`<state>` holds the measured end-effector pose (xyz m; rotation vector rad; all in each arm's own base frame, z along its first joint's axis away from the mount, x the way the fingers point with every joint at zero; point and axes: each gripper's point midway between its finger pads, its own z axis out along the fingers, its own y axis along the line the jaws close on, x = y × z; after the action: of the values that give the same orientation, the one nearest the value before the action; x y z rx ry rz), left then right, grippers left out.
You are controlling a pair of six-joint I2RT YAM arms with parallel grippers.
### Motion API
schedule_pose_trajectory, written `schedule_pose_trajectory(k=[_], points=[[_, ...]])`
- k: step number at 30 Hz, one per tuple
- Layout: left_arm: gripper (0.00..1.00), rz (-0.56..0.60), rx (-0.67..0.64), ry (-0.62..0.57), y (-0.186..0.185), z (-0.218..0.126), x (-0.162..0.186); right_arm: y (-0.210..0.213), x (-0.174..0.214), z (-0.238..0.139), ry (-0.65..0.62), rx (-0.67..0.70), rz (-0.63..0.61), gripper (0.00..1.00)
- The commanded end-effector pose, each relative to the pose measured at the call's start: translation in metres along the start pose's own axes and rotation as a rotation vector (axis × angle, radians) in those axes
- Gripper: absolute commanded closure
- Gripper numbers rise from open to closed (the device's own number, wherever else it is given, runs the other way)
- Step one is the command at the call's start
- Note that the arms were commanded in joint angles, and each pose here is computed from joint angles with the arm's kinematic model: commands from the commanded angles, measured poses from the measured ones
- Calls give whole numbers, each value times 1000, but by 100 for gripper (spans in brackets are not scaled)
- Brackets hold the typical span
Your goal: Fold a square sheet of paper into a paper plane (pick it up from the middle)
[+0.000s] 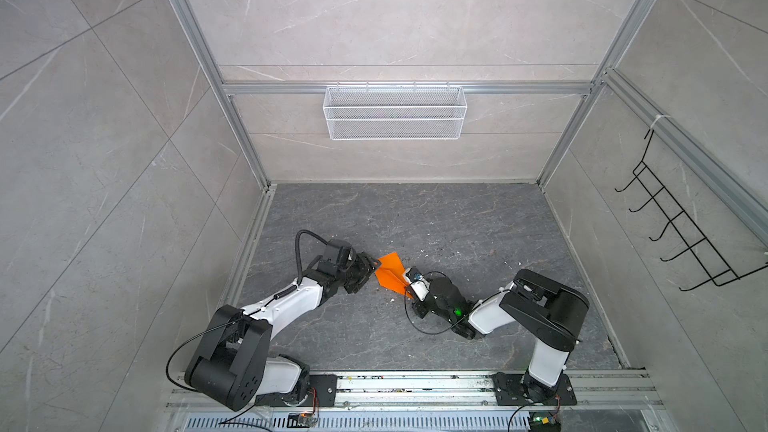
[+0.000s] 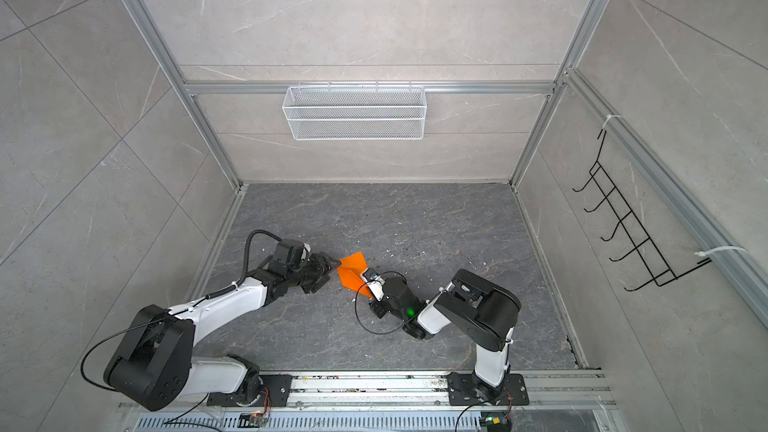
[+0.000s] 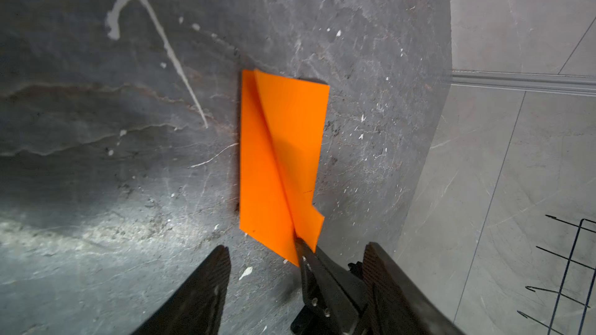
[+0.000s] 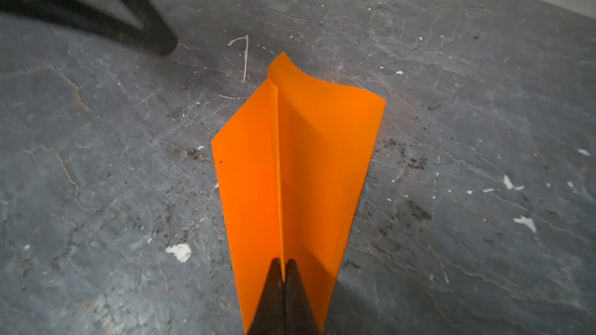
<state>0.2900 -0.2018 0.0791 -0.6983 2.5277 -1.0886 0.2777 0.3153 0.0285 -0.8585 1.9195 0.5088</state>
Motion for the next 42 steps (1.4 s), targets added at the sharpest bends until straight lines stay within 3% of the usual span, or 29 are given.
schedule_pose_trajectory(k=[1, 8, 16, 24, 29, 42], points=[[35, 35, 120, 16, -19, 2, 4, 7, -10, -5, -39, -84, 112, 96], [55, 31, 153, 57, -23, 15, 10, 2, -8, -4, -36, -104, 149, 96], [58, 26, 133, -6, -21, 2, 5, 2, -1, -1, -3, -110, 116, 95], [79, 16, 174, 68, -34, 16, 12, 3, 3, 0, 26, -111, 45, 94], [87, 0, 134, 104, -26, 29, 17, 1, 3, 1, 32, -104, 28, 94], [96, -16, 14, 133, 2, 62, 19, 1, 3, 0, 34, -105, 7, 89]])
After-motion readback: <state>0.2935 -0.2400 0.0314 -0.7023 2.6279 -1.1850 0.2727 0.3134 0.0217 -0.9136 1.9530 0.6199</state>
